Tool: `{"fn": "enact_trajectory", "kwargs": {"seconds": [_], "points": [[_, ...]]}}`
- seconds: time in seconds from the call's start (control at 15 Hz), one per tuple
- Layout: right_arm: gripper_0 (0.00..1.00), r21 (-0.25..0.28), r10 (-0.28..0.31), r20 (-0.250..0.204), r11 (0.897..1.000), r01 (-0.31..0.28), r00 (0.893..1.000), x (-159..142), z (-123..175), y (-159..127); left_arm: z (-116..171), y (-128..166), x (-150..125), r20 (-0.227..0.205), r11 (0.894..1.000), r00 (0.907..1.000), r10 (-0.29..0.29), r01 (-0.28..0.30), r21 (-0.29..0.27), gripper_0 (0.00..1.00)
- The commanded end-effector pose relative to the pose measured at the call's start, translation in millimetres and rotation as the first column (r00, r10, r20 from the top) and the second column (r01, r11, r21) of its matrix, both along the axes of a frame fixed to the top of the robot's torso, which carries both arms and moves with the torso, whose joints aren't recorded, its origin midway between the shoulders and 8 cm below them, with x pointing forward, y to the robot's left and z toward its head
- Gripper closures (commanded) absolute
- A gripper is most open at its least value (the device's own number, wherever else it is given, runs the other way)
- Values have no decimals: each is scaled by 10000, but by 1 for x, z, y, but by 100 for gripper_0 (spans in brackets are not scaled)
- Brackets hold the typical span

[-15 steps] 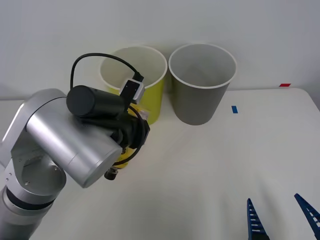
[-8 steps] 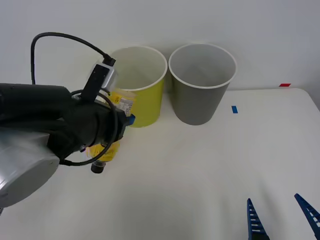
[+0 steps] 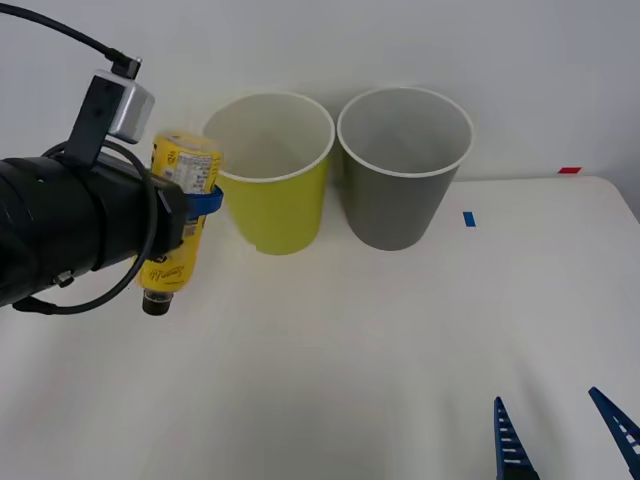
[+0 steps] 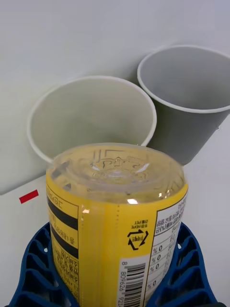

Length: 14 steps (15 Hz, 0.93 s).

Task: Put cans in the gray bin and PET bottles in the light green bin.

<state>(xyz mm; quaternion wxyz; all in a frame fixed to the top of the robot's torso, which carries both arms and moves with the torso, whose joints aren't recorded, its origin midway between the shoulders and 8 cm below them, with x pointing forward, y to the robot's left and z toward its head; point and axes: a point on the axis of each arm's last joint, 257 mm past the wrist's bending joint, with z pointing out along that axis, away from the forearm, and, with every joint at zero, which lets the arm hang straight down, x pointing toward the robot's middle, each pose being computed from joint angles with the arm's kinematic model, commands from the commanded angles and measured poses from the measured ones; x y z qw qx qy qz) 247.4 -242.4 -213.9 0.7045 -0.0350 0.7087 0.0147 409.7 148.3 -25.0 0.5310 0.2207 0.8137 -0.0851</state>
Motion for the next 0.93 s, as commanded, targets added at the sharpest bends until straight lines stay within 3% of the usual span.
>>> {"fn": "enact_trajectory", "kwargs": {"seconds": [0.07, 0.2, 0.4, 0.53, 0.67, 0.8, 0.93], "points": [[0, 0, 0, 0, 10000, 0, 10000, 0, 0, 0, 25, 11, -1, 714, 9990, 9967, -376, 391, -198, 100], [0, 0, 0, 0, 10000, 0, 10000, 0, 0, 0, 35, 16, 0, 942, 9977, 9952, -260, 317, -595, 100], [0, 0, 0, 0, 10000, 0, 10000, 0, 0, 0, 62, 18, 5, 1690, 9909, 9856, -21, 248, -1320, 100], [0, 0, 0, 0, 10000, 0, 10000, 0, 0, 0, 93, 15, 12, 2474, 9927, 9688, 137, 166, -1197, 100], [0, 0, 0, 0, 10000, 0, 10000, 0, 0, 0, 127, 2, 17, 3394, 9932, 9406, 121, 280, -1130, 100], [0, 0, 0, 0, 10000, 0, 10000, 0, 0, 0, 144, -8, 36, 3732, 9893, 9275, 237, 319, -1421, 100], [0, 0, 0, 0, 10000, 0, 10000, 0, 0, 0, 153, -18, 60, 3841, 9838, 9227, 320, 387, -1748, 100]]}}
